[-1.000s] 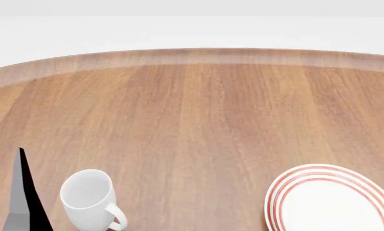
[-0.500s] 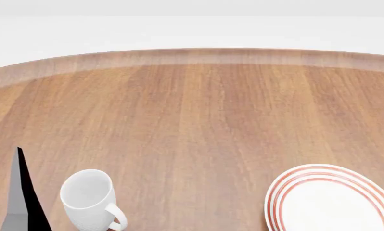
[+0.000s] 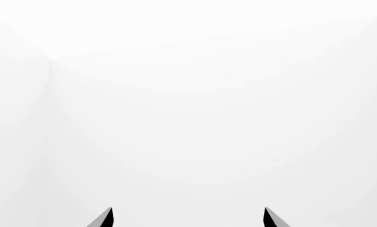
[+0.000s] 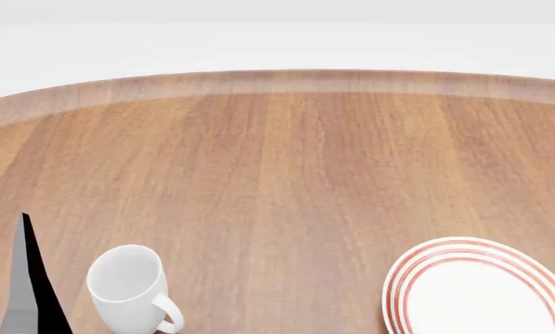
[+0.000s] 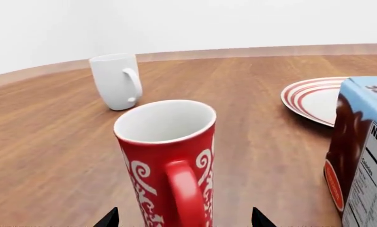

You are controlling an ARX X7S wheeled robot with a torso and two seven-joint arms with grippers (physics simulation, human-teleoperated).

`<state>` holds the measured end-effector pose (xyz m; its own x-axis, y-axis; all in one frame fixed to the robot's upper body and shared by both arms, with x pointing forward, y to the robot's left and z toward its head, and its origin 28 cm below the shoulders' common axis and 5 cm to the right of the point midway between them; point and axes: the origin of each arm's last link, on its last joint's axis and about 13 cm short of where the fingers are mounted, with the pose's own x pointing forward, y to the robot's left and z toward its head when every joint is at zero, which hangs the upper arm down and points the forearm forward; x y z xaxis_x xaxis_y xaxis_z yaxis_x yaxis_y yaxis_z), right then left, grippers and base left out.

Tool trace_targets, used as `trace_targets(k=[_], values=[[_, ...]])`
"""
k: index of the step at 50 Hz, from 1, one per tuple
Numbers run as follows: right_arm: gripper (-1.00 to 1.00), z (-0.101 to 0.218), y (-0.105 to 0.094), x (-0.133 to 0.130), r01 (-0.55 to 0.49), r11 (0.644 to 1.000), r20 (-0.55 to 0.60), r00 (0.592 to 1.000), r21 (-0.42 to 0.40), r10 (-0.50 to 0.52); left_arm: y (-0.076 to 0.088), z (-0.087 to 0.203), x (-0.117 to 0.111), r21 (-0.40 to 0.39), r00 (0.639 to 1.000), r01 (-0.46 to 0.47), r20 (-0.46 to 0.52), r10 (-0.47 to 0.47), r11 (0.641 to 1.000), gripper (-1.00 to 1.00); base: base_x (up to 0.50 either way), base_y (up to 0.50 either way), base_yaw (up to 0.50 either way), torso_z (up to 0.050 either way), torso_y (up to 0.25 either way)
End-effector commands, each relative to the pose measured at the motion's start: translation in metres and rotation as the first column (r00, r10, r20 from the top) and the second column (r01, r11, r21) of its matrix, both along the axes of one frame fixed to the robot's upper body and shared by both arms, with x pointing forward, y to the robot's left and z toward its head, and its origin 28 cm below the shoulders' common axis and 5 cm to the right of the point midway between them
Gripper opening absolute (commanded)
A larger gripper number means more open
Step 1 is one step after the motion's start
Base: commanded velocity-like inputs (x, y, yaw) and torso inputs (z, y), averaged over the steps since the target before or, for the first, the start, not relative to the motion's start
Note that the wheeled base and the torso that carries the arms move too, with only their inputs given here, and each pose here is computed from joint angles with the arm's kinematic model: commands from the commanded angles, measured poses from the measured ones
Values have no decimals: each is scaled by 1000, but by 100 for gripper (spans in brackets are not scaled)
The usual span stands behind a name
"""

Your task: Pick up the red mug and put it on the plate

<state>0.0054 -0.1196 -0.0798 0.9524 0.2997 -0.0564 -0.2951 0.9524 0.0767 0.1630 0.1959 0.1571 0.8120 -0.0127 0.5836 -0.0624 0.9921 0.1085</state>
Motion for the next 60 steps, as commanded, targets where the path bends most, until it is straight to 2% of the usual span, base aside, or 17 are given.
trace_targets(k=[1, 14, 56, 57, 60], values=[[100, 2, 3, -6, -4, 1000, -4, 1000, 6, 4, 0, 0, 0, 0, 1000, -1, 1, 1, 1000, 100, 0, 0, 0, 0, 0], [100, 7, 7, -14, -12, 1000, -7, 1000, 15, 12, 0, 1, -2, 0, 1000, -2, 6, 2, 1000, 100, 0, 0, 0, 0, 0], [100, 4, 1, -6, 22, 1000, -9, 1000, 5, -22, 1, 3, -2, 1, 1000, -4, 13, 4, 1000, 100, 0, 0, 0, 0, 0], [-100, 3, 1, -6, 27, 1000, -11, 1000, 1, -27, 1, 3, -2, 1, 1000, -4, 14, 4, 1000, 100, 0, 0, 0, 0, 0], [-100, 2, 1, -5, 27, 1000, -13, 1000, 1, -27, 1, 3, -3, 1, 1000, -4, 14, 4, 1000, 100, 0, 0, 0, 0, 0]])
